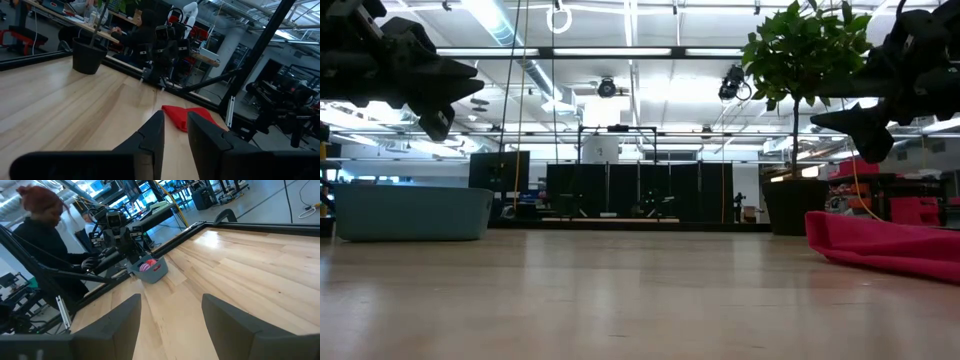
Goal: Pick and placing Produce into tupperware
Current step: Return to Home Position
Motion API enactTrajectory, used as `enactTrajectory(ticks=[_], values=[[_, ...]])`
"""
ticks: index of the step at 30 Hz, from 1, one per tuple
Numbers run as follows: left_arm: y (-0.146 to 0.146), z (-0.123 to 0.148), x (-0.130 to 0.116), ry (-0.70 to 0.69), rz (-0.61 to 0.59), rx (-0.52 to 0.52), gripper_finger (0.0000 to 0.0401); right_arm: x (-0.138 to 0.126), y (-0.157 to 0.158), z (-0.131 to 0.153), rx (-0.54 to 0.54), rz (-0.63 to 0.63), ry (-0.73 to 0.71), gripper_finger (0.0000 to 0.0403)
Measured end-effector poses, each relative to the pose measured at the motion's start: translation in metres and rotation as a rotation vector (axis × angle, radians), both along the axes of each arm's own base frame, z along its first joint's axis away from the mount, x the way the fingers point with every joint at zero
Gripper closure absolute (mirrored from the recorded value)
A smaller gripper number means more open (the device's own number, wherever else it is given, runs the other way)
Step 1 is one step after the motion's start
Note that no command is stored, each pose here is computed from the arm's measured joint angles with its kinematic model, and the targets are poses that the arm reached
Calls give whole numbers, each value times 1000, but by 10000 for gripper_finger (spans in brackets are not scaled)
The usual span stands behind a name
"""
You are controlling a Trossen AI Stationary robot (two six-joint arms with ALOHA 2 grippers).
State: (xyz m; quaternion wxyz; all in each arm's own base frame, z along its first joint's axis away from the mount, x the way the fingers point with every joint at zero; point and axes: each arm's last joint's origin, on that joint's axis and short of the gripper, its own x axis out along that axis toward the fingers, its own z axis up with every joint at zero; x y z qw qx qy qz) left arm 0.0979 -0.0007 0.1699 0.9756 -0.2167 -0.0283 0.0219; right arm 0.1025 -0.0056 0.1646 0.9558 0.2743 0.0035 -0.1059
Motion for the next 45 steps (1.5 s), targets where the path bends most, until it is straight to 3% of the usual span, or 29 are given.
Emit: enactTrajectory(ticks=[45], values=[[0,0,0,1,0,0,310,0,0,0,0,0,0,183]])
